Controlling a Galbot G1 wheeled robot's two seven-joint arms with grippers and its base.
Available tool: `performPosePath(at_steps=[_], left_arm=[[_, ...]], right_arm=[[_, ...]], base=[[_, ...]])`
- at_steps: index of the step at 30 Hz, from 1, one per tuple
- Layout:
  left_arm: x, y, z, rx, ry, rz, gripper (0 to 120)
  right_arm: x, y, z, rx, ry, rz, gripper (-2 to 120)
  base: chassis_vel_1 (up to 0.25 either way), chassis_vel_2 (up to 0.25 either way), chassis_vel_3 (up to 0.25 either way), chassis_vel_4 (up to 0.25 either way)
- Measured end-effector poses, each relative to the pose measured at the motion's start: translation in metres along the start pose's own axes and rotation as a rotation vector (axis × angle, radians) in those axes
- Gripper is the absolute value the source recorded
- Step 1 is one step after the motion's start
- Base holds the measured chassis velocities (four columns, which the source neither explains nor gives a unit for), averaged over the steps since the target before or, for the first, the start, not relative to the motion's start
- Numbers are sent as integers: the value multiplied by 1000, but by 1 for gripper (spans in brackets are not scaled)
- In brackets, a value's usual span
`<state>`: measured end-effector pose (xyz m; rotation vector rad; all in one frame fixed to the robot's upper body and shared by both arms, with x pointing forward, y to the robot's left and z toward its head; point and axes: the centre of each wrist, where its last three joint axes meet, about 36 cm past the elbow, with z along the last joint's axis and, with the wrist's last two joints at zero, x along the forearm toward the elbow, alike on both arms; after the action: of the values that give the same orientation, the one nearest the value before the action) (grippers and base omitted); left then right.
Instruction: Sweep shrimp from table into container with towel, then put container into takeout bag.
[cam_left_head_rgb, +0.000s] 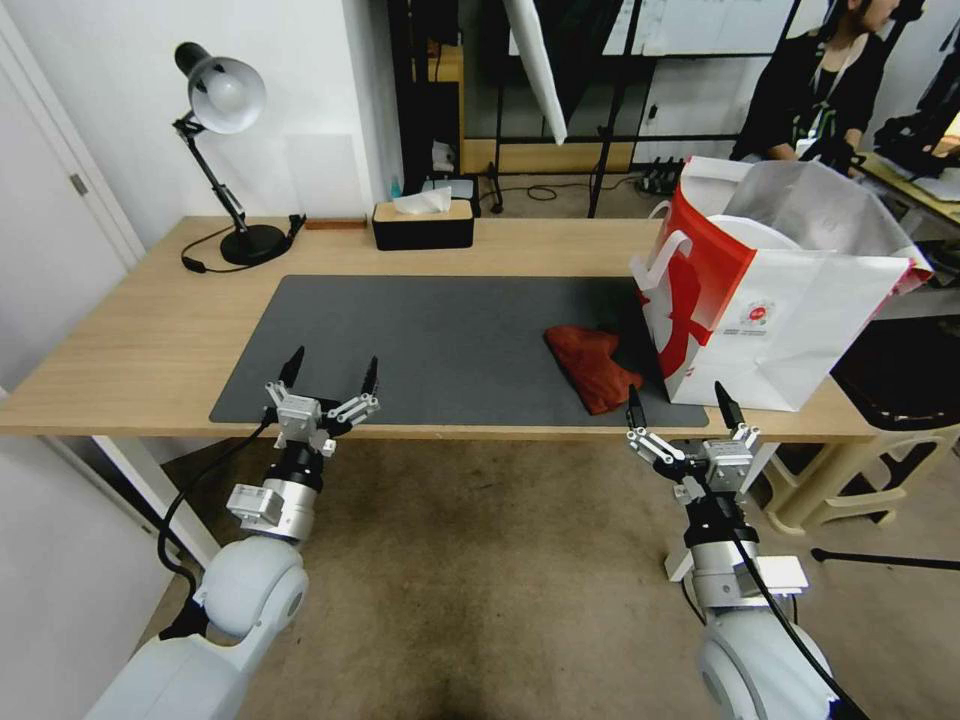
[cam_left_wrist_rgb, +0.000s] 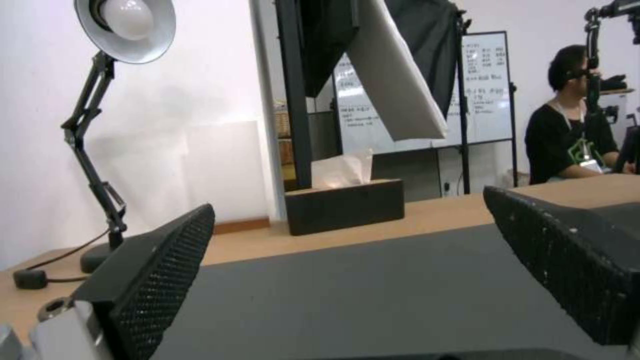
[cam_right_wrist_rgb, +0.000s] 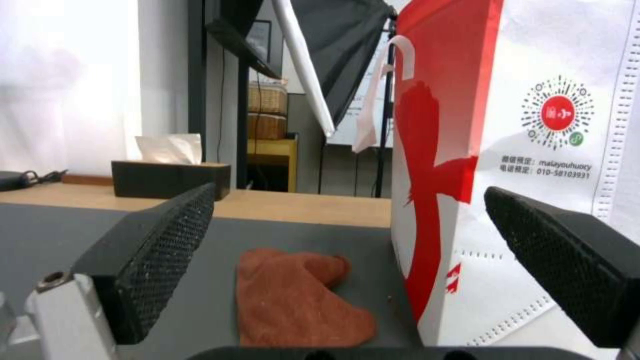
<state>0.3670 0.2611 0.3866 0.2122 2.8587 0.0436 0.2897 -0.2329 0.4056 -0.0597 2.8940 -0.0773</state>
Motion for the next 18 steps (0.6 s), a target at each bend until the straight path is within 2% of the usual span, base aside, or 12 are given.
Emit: performPosePath(at_steps=[18], left_arm=[[-1, 0, -1, -1, 3, 1, 100]], right_arm=[[0, 0, 0, 1, 4, -2, 100]], base=[[0, 0, 0, 0]])
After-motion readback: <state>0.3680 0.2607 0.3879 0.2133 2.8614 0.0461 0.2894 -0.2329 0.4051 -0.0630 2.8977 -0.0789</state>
